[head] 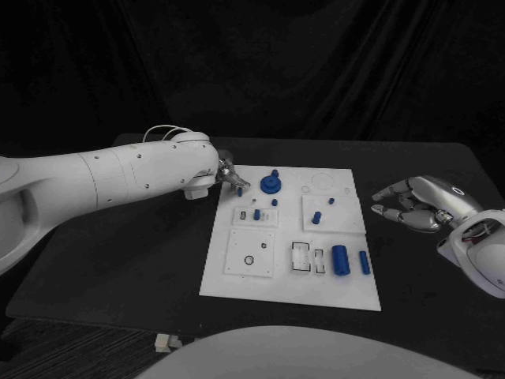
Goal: Assemble the parts on the task board
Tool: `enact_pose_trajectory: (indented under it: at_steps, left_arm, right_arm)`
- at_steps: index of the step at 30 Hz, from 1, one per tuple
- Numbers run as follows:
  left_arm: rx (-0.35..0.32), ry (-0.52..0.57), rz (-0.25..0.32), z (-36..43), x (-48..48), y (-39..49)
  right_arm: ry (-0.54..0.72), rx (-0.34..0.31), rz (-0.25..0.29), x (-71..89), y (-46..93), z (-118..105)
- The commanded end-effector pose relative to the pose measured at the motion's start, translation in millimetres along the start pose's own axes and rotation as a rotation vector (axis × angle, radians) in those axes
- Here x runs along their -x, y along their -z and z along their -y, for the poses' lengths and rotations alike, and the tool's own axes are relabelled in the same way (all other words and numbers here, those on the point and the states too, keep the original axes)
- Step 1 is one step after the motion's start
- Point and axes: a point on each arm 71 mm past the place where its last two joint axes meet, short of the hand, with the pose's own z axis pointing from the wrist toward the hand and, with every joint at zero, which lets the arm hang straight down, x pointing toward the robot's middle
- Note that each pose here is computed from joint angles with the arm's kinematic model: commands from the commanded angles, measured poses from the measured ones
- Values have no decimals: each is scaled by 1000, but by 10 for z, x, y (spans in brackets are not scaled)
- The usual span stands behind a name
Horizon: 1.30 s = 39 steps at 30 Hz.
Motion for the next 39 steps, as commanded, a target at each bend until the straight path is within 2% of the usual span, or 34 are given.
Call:
enact_pose_trajectory:
  at_steps: [1,39]
  left_arm:
    - [-20,-9,-18,18,-24,-3]
    - [-62,-18,-44,32,-69,-14]
  right_arm:
    - [0,-3,-4,-13,6,0]
    - [0,-12,-19,-33,4,11]
